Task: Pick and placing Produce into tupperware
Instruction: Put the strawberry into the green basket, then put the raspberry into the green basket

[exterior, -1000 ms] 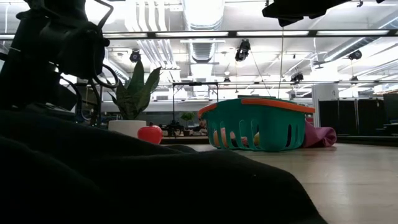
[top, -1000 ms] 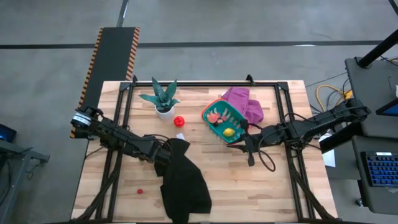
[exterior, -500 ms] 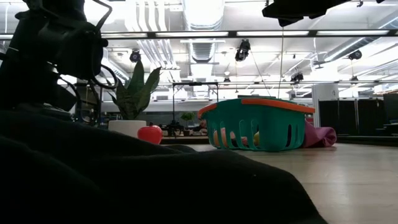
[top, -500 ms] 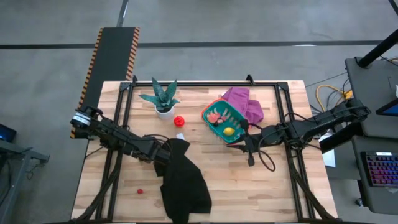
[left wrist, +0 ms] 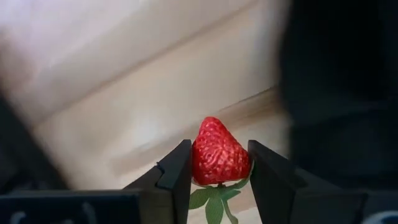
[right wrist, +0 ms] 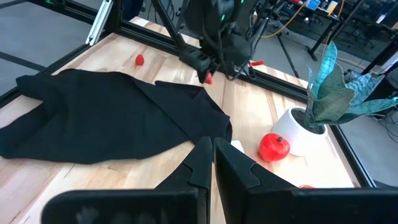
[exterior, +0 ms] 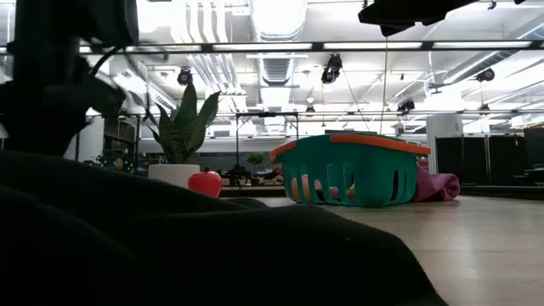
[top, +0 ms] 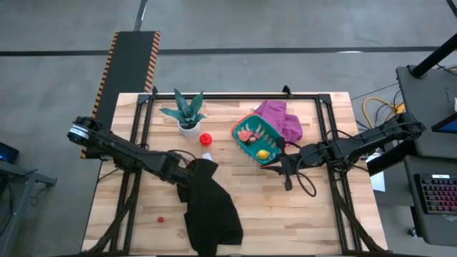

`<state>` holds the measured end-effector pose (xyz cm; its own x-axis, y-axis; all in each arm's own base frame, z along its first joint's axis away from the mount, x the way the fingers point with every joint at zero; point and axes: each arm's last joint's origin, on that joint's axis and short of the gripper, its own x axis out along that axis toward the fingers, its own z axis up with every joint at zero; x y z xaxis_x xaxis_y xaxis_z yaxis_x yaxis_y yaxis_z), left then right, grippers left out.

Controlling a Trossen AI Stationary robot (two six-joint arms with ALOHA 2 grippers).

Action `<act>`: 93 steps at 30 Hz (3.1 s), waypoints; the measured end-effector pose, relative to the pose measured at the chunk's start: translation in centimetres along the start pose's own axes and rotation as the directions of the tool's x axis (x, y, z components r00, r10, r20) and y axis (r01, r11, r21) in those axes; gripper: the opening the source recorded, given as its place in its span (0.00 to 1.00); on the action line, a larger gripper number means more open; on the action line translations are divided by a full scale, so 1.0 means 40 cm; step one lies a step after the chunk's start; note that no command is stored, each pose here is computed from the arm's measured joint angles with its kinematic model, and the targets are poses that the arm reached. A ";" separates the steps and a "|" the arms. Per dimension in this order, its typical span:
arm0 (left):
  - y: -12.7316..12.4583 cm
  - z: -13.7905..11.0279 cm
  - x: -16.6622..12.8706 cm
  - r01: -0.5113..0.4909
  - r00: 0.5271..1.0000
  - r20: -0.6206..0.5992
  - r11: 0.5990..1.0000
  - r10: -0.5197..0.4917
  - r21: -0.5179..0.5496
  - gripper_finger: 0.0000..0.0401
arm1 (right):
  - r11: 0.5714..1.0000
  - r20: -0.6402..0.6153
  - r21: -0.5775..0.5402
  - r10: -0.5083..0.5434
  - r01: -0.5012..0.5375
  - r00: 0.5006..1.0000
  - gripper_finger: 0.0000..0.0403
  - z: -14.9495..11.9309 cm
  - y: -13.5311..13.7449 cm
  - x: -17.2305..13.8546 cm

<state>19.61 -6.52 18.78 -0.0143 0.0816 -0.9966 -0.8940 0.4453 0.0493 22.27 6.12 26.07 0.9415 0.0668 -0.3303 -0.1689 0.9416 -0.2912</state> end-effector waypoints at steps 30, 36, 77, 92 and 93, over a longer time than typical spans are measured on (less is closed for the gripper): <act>-0.186 0.204 -0.196 0.394 0.183 0.661 0.670 -0.728 0.629 0.28 | 0.996 0.104 0.086 -0.027 0.018 0.994 0.03 0.024 -0.014 -0.039; -0.223 0.283 -0.175 0.406 0.201 0.623 0.643 -0.756 0.649 0.28 | 0.992 0.158 0.127 -0.042 0.022 0.987 0.03 0.012 -0.022 -0.088; -0.403 0.610 -0.030 0.240 0.526 0.663 0.841 -0.533 0.485 0.29 | 0.980 0.243 0.196 -0.090 0.042 0.966 0.03 -0.082 -0.028 -0.212; -0.399 0.616 -0.028 0.202 0.526 0.668 0.840 -0.527 0.503 0.40 | 0.980 0.240 0.194 -0.092 0.045 0.967 0.03 -0.083 -0.028 -0.212; -0.399 0.616 -0.030 0.197 0.520 0.670 0.838 -0.529 0.508 0.40 | 0.980 0.238 0.193 -0.091 0.045 0.967 0.03 -0.083 -0.028 -0.212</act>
<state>44.95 8.25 20.81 0.7657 0.4046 -0.5000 -0.5245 0.8428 -0.1212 13.52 3.39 26.20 0.9952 0.0574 -0.0794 -0.0672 0.9897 -0.1266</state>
